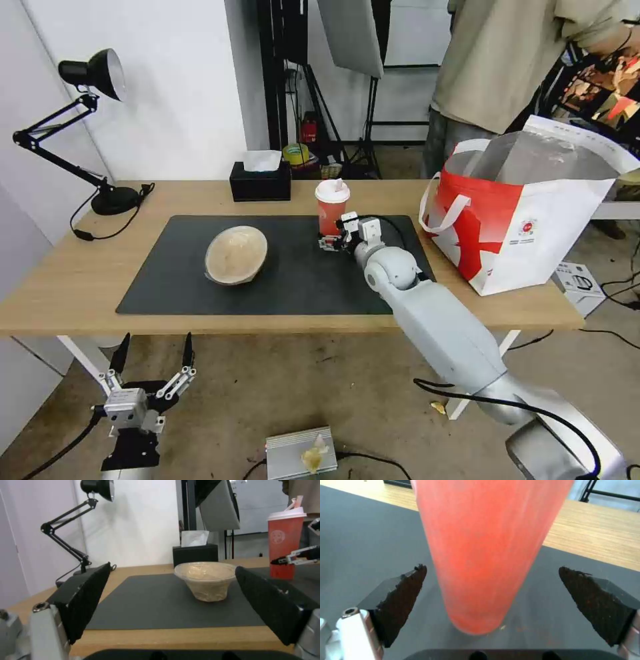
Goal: Pick up the trash from the table and place it into the takeout bag.
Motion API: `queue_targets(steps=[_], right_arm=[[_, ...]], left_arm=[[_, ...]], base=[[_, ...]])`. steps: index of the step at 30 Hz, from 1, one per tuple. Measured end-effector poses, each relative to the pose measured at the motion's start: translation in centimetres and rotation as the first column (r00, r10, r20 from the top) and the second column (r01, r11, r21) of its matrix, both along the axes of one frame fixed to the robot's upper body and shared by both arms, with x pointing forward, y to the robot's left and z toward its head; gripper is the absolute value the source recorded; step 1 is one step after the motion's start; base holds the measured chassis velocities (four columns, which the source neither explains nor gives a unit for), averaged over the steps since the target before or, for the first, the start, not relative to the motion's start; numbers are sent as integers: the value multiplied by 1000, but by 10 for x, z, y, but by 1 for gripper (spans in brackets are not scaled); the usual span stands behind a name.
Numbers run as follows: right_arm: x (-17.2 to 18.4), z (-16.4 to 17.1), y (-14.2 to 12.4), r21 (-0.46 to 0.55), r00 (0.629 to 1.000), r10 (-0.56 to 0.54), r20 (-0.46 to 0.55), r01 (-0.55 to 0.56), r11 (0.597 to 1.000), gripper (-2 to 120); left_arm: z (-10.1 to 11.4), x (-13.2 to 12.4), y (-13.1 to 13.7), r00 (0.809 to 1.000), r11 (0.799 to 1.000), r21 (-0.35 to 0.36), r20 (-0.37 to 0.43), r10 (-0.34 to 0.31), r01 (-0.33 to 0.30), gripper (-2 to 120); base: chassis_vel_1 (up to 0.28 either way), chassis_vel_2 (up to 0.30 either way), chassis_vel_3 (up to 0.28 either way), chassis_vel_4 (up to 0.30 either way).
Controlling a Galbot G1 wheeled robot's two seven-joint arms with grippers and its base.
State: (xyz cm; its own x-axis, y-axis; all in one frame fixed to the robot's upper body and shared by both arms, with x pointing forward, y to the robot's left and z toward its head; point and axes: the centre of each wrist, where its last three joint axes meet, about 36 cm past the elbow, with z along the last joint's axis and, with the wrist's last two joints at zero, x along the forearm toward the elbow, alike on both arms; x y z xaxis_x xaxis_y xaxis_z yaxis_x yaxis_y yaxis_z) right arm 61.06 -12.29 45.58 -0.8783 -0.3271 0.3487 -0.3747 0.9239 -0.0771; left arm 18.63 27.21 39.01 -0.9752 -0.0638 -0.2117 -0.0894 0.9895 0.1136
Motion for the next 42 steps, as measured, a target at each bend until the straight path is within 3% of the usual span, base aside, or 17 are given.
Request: queue_targets(steps=[17,24,31,42], right_arm=[[16,-20,12,2,1000,-3,26,3,1000,99],[16,-25,10,9,999,7,38,-7,1000,78],[14,-27,8,10,999,10,41,-10,1000,48],[2,-18,9,17,997,34,62,-35,999,23]], left_arm=[[-6,-1,0,1000,1000,-1,-15,-8,8,100],[-7,-1,1,1000,1000,0,-15,-6,6,100],[-8,0,1,1000,1000,-1,-15,-3,3,100],[-8,-1,2,1000,1000,-1,-11,7,-7,100]], base=[[0,0,0,0],[0,0,0,0],[0,0,0,0],[0,0,0,0]])
